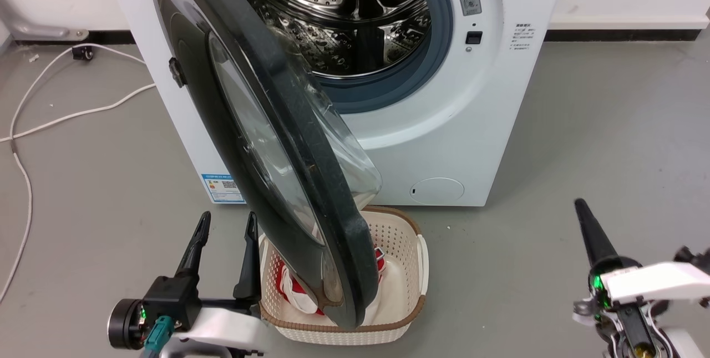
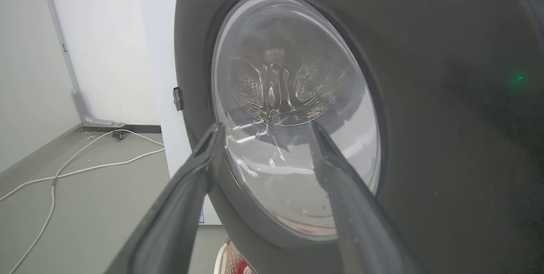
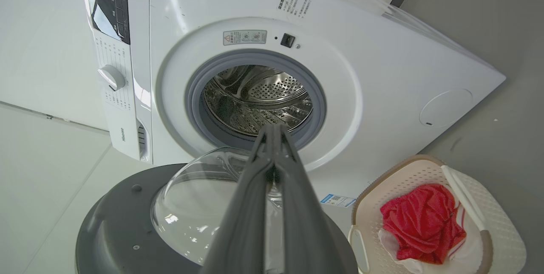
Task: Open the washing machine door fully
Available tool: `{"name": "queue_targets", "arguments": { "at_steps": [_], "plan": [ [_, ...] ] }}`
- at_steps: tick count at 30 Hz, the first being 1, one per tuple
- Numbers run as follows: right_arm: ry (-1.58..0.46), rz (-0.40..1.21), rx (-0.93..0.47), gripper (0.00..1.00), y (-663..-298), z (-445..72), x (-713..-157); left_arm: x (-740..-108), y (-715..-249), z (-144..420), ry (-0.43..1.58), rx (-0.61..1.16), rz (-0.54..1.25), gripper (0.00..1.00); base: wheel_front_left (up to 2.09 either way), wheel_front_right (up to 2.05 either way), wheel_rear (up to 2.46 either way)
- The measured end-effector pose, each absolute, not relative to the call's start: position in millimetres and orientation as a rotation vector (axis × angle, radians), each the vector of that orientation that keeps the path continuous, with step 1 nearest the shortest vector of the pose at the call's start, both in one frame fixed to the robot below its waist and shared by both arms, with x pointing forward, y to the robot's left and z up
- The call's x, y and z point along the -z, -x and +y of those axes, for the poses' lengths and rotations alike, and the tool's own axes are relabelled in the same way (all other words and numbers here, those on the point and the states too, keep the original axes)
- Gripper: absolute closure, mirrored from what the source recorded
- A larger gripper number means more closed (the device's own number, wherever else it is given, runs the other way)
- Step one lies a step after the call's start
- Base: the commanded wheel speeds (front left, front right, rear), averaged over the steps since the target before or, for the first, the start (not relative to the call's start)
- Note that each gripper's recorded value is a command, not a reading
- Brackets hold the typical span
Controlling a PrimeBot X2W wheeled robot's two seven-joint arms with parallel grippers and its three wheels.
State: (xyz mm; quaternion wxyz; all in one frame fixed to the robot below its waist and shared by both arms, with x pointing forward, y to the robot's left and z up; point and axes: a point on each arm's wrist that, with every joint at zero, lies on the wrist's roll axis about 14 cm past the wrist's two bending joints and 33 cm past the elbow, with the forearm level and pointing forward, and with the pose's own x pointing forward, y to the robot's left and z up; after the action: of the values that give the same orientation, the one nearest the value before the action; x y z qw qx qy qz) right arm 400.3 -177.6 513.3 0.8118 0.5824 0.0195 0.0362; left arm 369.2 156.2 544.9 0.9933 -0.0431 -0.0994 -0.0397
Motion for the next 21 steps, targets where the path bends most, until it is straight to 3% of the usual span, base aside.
{"name": "queue_targets", "arguments": {
  "at_steps": [2,3,6,15,21],
  "plan": [
    [-1.183,0.003,-0.038,1.00,-392,-189,-511,-543,-367,157,0.086,0.077,-0.194,0.00,0.00,0.00,0.00],
    [-1.154,-0.011,-0.029,0.87,-389,-192,-510,-542,-367,157,0.086,0.076,-0.191,0.00,0.00,0.00,0.00],
    [-1.050,-0.057,-0.013,0.00,-382,-198,-512,-543,-366,158,0.086,0.074,-0.195,0.00,0.00,0.00,0.00],
    [-0.465,-0.220,-0.011,0.00,-376,-215,-547,-544,-366,162,0.084,0.062,-0.197,0.00,0.00,0.00,0.00],
    [-0.057,-0.334,-0.049,0.00,-364,-195,-588,-543,-367,166,0.083,0.049,-0.196,0.00,0.00,0.00,0.00]
  ]
}}
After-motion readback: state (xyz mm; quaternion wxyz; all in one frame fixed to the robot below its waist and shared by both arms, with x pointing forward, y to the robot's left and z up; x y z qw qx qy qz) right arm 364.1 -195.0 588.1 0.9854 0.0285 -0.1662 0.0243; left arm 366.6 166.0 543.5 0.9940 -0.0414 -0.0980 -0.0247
